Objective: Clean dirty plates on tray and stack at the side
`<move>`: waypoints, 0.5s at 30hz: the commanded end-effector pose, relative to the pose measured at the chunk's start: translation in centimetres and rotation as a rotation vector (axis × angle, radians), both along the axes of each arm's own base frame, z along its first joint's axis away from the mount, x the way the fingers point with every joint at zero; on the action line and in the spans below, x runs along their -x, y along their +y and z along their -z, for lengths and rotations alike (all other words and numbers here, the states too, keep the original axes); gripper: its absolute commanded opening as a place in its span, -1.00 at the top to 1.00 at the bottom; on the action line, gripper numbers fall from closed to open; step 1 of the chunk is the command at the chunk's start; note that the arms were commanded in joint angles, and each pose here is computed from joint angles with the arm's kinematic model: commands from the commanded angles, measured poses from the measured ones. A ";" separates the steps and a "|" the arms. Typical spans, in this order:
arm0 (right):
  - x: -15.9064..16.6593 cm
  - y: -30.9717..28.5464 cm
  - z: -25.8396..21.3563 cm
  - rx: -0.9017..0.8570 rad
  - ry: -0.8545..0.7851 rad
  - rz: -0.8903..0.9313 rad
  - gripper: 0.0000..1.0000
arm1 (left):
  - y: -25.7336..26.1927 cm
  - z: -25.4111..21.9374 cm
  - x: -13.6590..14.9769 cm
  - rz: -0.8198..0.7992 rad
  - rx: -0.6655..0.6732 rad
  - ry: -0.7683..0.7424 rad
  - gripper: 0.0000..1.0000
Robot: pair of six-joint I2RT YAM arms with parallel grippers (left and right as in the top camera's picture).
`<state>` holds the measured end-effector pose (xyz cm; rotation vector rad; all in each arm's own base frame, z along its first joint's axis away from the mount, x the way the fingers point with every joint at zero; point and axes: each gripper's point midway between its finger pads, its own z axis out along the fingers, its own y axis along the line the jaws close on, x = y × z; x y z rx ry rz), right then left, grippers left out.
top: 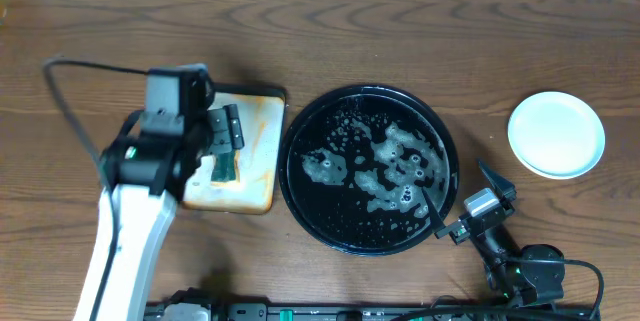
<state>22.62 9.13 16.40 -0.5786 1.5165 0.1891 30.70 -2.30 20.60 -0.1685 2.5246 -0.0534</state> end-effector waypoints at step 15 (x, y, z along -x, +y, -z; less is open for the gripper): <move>-0.1 -0.3 0.0 0.009 -0.012 0.011 -0.98 | 1.2 -7.6 4.2 0.022 -0.030 -0.566 -0.67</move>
